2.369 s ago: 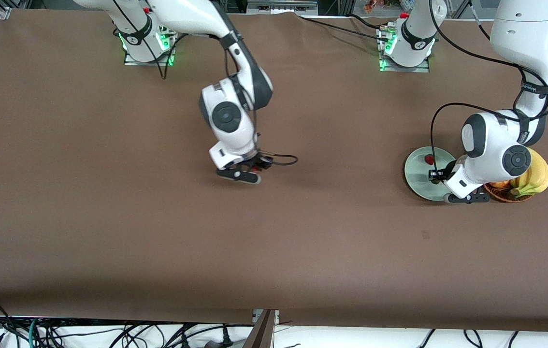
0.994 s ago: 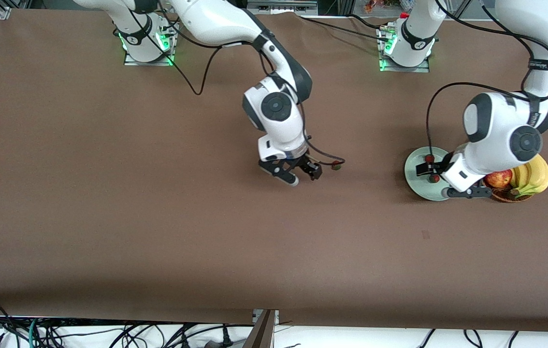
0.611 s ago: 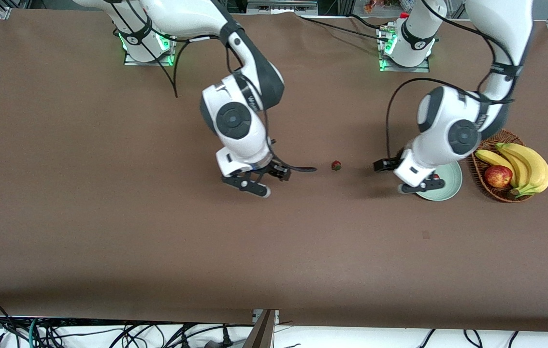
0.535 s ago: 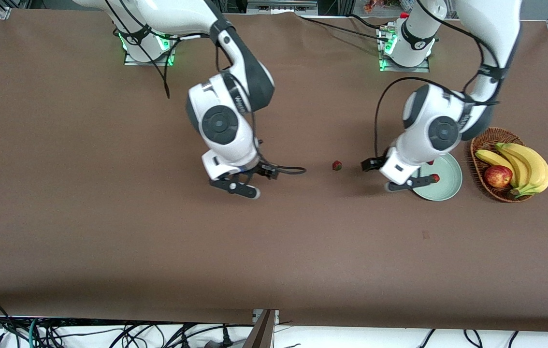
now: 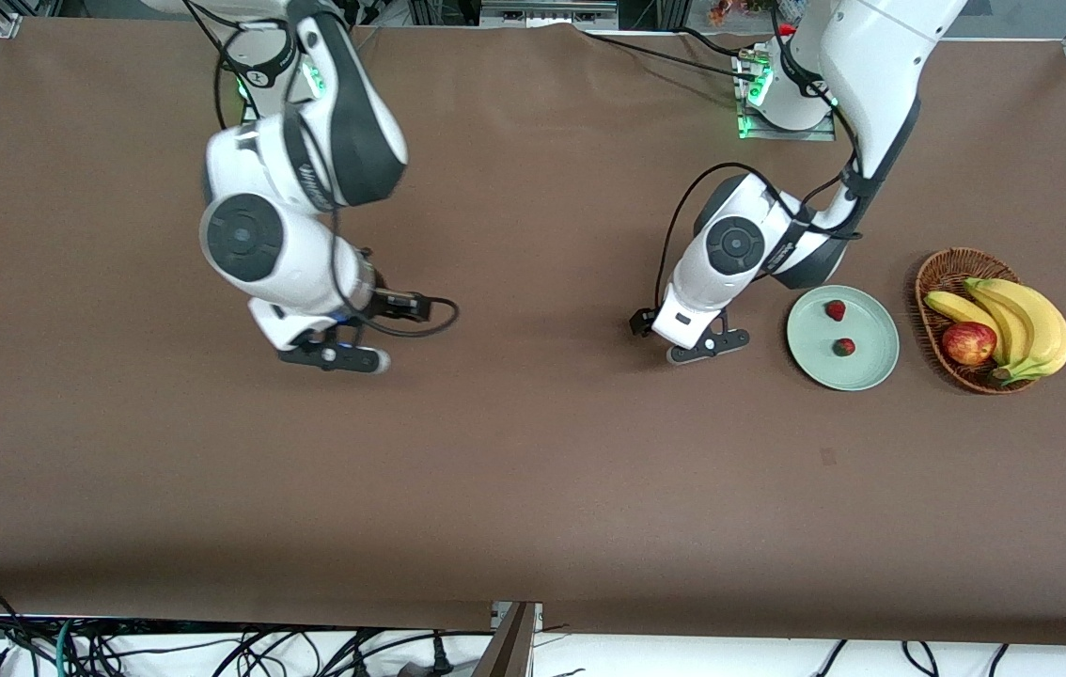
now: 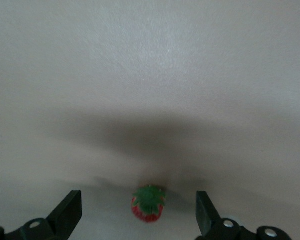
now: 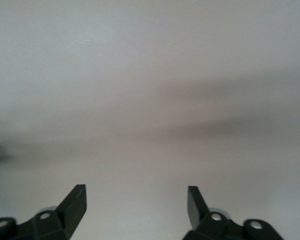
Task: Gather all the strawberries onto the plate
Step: 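Grasp the third strawberry with the left gripper while the right gripper withdraws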
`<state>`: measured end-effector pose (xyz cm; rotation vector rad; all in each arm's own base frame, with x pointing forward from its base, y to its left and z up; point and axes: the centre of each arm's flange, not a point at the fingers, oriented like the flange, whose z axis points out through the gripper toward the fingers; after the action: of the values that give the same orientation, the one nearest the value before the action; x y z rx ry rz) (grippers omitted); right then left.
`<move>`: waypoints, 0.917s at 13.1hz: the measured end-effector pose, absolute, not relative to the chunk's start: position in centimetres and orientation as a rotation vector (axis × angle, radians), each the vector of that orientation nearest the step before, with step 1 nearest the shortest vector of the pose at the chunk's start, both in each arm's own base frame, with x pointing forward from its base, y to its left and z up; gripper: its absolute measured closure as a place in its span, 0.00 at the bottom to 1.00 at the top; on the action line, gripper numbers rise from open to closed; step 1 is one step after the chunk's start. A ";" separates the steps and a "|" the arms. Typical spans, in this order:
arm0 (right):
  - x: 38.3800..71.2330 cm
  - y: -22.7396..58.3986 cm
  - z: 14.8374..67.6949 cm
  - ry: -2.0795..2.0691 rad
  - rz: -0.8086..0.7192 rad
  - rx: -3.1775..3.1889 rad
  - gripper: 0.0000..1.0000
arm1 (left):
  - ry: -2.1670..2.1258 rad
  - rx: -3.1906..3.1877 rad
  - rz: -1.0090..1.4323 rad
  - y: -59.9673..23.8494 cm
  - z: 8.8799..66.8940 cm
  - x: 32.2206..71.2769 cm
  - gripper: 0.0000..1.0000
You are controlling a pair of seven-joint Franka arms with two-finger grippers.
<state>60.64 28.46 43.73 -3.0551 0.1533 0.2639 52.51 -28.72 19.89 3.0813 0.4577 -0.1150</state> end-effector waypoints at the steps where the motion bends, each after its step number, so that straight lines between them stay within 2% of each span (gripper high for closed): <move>1: 60.6 25.6 44.8 0.113 0.273 -3.046 0.08 | 0.474 3.089 -0.115 -29.0 18.8 52.2 0.00; 5: 58.8 18.7 48.9 0.026 0.288 -3.067 0.01 | 0.504 3.093 -0.132 -29.4 17.7 51.7 0.00; 6: 58.0 17.8 49.8 0.008 0.279 -3.073 0.01 | 0.510 3.092 -0.132 -29.6 17.7 51.6 0.08; 11: 53.3 12.8 54.6 0.009 0.236 -3.094 0.00 | 0.529 3.088 -0.140 -30.9 17.8 50.8 0.64; 12: 53.0 11.6 55.0 -0.007 0.230 -3.092 0.00 | 0.531 3.088 -0.140 -30.9 17.8 50.8 0.69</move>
<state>52.95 11.64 55.03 -3.0917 -0.0067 0.2299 50.79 -30.94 17.80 3.0881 0.5307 -0.1396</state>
